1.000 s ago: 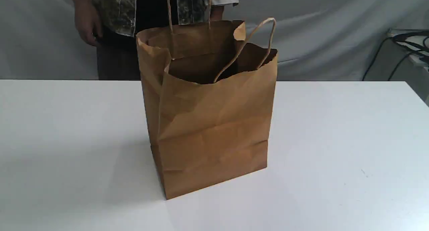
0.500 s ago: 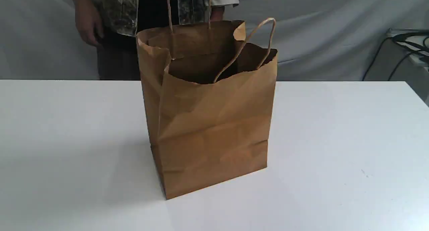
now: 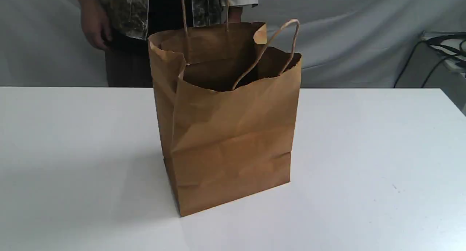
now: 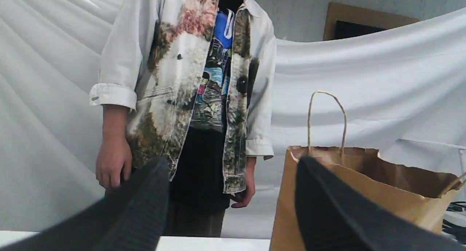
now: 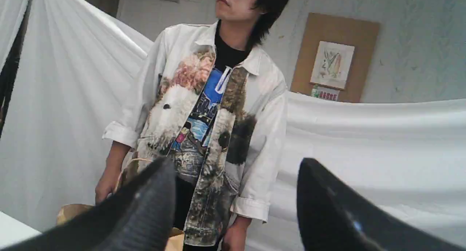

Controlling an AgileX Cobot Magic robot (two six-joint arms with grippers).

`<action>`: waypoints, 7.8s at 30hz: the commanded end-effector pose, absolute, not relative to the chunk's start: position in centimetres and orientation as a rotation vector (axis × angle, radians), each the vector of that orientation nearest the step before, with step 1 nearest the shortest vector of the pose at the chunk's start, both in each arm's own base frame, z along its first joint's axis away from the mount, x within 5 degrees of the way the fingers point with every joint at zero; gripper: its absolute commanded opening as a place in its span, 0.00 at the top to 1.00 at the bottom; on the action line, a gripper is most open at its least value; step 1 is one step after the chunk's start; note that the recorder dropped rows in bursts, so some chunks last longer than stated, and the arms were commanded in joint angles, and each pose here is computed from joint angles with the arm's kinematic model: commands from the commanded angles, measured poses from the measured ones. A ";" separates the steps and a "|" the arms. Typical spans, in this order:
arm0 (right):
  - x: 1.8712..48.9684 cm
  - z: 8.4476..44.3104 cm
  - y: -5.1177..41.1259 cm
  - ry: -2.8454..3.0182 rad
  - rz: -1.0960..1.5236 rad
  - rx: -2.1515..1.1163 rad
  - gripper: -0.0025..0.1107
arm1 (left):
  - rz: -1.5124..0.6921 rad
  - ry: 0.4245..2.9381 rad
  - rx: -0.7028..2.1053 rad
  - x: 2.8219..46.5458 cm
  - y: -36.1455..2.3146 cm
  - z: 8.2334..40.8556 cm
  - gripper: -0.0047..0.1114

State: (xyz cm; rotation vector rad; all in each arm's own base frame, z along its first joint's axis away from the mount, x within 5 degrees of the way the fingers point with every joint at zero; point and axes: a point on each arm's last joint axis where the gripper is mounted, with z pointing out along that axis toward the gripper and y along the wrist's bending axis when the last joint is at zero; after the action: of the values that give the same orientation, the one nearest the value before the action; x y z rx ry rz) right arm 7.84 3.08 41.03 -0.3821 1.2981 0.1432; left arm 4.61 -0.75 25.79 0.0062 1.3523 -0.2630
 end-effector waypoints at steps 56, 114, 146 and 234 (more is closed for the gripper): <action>6.6 20.4 1.4 1.609 0.091 -0.234 0.84 | -0.271 1.344 -0.006 4.6 -0.7 25.7 0.49; 5.4 18.5 0.0 1.794 0.151 0.138 0.84 | -0.271 1.344 -0.006 4.6 -0.7 25.7 0.49; 5.4 18.5 0.0 1.794 0.149 0.143 0.84 | -0.145 1.441 0.095 5.5 -0.8 21.7 0.49; 5.3 18.3 -0.8 1.823 -0.181 -0.038 0.84 | 0.159 1.617 0.023 5.6 0.5 20.1 0.49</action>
State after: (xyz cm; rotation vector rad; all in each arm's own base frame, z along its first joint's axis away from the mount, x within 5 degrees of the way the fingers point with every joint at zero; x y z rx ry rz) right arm 5.35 -0.71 18.33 -0.0410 1.8277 -0.1678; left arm 5.62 0.53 20.13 0.0281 1.6274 0.1597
